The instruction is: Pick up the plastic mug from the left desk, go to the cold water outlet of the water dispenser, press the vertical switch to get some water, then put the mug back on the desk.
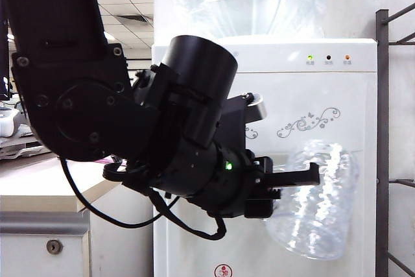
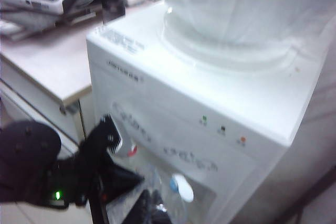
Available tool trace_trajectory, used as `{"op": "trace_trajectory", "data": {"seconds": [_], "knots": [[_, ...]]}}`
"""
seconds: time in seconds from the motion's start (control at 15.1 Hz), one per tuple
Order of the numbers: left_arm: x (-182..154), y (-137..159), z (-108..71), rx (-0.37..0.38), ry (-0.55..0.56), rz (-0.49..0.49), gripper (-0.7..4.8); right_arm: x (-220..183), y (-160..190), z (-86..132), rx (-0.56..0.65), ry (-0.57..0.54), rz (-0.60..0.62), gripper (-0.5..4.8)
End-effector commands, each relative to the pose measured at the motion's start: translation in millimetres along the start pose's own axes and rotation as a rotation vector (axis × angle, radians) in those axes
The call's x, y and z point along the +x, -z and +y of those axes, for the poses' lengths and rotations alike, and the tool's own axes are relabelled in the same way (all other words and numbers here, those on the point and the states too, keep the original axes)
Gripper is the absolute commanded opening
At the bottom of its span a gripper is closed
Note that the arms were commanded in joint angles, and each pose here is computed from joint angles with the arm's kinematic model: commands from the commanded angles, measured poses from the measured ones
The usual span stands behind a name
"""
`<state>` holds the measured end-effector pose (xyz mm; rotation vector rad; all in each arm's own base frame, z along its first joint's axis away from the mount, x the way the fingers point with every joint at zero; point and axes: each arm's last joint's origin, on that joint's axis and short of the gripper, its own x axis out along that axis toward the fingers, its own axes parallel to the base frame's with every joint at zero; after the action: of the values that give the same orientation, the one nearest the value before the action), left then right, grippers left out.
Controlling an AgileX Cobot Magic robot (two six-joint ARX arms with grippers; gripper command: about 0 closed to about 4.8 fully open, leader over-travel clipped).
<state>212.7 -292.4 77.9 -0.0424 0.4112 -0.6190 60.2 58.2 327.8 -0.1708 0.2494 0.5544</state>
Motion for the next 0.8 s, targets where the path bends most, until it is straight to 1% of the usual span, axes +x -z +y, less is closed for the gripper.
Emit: {"op": "trace_trajectory", "data": {"seconds": [0.07,0.2,0.46,0.66,0.8], "knots": [[0,1,0.6,-0.005,-0.009,-0.013,-0.06,-1,7,0,-0.025,0.001,0.071,-0.01],[2,6,1.5,-0.002,-0.011,-0.011,-0.06,-1,10,0,-0.034,0.001,0.099,-0.01],[5,8,7.6,-0.008,-0.048,-0.017,-0.06,-1,10,0,-0.038,0.000,0.109,-0.01],[9,10,18.1,-0.012,-0.072,0.004,-0.06,-1,10,0,-0.038,0.000,0.109,-0.01],[10,12,20.6,-0.015,-0.079,0.000,-0.06,-1,10,0,-0.038,0.000,0.109,-0.01]]}}
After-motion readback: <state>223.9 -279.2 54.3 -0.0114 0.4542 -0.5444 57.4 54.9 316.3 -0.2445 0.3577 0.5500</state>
